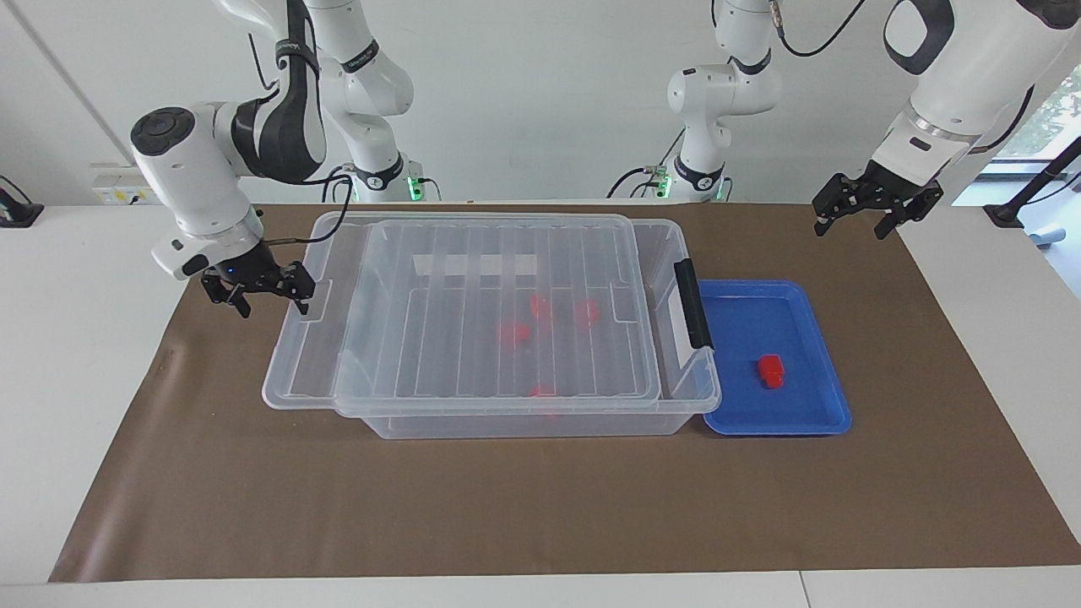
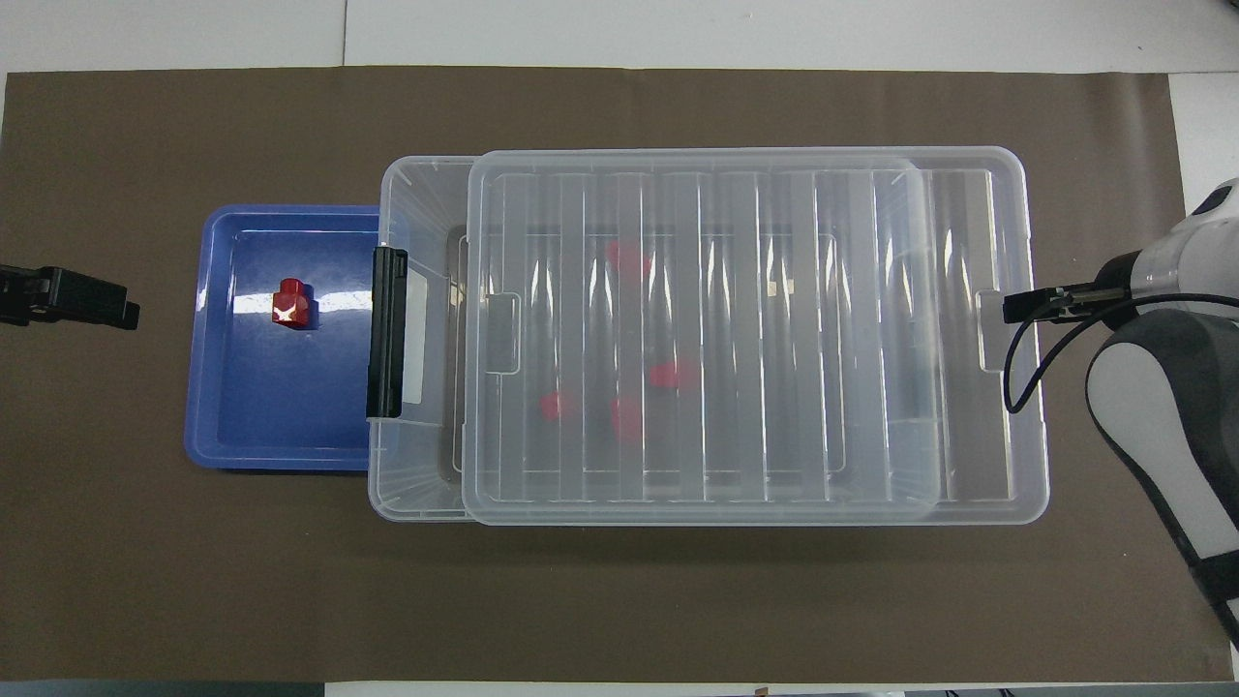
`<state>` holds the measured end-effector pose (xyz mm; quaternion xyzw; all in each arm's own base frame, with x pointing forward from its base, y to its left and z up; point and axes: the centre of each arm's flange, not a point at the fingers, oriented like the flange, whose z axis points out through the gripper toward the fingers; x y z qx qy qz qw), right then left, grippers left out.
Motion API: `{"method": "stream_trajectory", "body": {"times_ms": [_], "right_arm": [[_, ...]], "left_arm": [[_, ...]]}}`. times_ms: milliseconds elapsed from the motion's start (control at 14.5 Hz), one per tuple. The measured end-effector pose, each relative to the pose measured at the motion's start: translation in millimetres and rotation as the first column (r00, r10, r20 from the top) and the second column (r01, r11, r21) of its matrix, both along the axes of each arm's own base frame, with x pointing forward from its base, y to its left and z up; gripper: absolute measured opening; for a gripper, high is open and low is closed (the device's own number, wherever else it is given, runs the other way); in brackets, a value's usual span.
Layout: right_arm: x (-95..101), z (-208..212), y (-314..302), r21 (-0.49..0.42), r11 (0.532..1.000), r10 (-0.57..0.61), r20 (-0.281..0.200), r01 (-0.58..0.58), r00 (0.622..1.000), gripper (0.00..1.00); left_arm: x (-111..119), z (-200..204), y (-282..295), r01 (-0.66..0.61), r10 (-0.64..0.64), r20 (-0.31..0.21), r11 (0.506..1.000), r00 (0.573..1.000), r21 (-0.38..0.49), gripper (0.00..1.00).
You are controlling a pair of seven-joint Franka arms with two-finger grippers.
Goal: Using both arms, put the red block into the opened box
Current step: 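Slide the clear lid with the right gripper away from the blue tray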
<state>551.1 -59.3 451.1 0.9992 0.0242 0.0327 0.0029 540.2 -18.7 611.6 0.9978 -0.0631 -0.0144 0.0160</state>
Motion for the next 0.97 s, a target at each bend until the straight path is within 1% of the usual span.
{"method": "stream_trajectory", "body": {"times_ms": [345,966], "right_arm": [[-8.0,1.7,-56.3,-0.012,0.999,0.047,0.005,-0.047,0.999,1.00],[-18.0,6.1,-109.0,-0.027,0.994,0.110,0.012,-0.110,0.994,1.00]], "left_arm": [[0.0,0.0,0.0,0.000,0.000,0.000,1.000,1.000,0.000,1.00],[0.0,0.0,0.0,0.000,0.000,0.000,1.000,1.000,0.000,1.00]]}}
